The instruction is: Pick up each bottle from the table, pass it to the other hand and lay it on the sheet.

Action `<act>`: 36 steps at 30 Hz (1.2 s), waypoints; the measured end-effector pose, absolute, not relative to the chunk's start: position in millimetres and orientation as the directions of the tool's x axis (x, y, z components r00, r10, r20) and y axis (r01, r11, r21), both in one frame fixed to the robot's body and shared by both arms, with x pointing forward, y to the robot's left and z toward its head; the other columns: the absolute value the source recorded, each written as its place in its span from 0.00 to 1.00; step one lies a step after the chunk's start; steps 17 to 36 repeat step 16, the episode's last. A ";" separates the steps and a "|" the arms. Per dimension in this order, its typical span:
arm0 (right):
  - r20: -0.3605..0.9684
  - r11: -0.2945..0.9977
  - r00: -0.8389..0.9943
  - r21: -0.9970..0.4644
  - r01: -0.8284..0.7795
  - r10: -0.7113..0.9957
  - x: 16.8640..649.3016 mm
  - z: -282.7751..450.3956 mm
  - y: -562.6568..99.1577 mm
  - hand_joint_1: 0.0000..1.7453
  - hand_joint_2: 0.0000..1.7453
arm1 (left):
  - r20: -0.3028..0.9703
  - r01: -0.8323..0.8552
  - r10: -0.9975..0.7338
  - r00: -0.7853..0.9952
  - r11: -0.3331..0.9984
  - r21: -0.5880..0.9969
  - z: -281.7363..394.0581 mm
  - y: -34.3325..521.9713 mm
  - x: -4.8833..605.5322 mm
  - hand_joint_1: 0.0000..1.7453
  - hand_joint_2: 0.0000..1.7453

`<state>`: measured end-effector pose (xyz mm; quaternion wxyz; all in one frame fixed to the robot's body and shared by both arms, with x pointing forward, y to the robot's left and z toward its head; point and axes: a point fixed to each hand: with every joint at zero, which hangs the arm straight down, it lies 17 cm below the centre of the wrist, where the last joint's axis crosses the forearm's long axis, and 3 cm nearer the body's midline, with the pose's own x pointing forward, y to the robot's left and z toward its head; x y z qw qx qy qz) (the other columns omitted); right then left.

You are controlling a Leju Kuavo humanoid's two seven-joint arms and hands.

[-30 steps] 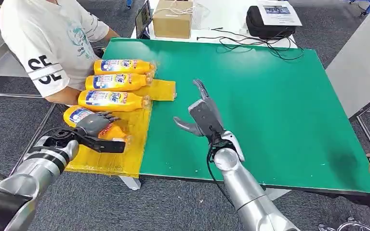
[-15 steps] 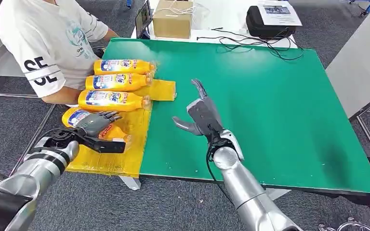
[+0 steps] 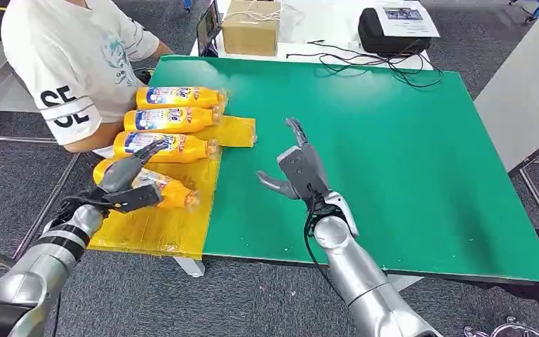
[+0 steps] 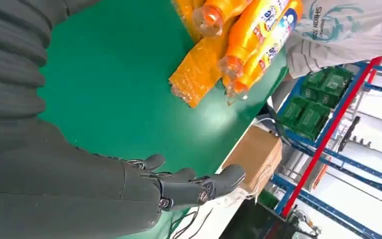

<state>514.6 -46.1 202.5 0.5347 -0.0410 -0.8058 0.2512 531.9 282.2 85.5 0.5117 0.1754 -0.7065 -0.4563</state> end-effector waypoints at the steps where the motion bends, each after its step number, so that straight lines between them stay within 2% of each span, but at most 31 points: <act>1: 0.841 0.870 -0.424 -0.449 -0.202 0.336 514.5 201.9 -46.6 0.00 1.00 | 0.597 0.222 -0.689 -0.411 0.559 0.799 90.5 282.1 531.3 0.00 1.00; 7: 0.839 0.870 -0.429 -0.450 -0.199 0.335 514.7 202.7 -47.6 0.00 1.00 | 0.647 0.167 -0.626 -0.435 0.650 0.741 122.6 287.3 532.2 0.00 1.00; 16: 0.836 0.871 -0.433 -0.452 -0.193 0.338 513.5 202.7 -47.8 0.00 1.00 | 0.756 0.143 -0.454 -0.472 0.806 0.574 163.0 283.0 528.5 0.00 1.00; 36: 0.836 0.871 -0.433 -0.452 -0.193 0.338 513.5 202.7 -47.8 0.00 1.00 | 0.756 0.143 -0.454 -0.472 0.806 0.574 163.0 283.0 528.5 0.00 1.00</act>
